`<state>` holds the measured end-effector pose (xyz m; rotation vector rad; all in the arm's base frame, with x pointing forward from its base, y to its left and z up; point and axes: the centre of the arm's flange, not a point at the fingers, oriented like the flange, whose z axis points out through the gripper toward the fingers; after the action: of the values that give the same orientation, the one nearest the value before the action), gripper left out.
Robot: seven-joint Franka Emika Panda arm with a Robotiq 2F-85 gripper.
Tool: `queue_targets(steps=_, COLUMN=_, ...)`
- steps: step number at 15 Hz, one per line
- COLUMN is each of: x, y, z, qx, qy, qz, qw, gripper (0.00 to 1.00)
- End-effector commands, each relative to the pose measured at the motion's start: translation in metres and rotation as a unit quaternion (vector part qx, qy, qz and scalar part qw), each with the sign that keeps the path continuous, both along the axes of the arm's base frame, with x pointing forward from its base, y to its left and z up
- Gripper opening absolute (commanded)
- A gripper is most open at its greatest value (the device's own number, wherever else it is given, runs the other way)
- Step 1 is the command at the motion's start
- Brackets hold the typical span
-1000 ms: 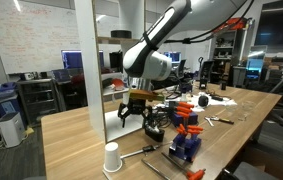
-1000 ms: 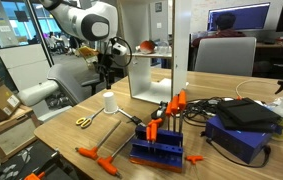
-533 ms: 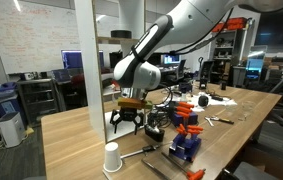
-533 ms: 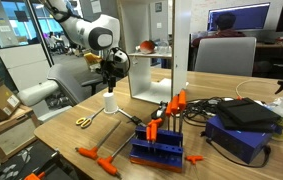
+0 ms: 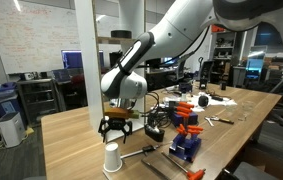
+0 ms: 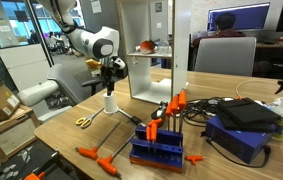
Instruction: Put the white cup into the lowest of the white shelf
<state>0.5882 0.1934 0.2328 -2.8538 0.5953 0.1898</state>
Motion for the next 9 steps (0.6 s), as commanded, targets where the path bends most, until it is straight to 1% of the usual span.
queue_targets(steps=1, x=0.024, y=0.023, z=-0.011, qx=0.007, qy=-0.002, qz=-0.003, qw=1.0, gripper=1.0)
queue_targets(steps=5, x=0.029, y=0.032, z=-0.031, qx=0.007, qy=0.003, qz=0.005, qw=1.0, gripper=1.0)
queue_targets(steps=9, x=0.029, y=0.031, z=-0.05, qx=0.007, qy=0.014, qz=0.008, qw=0.9998, gripper=1.0)
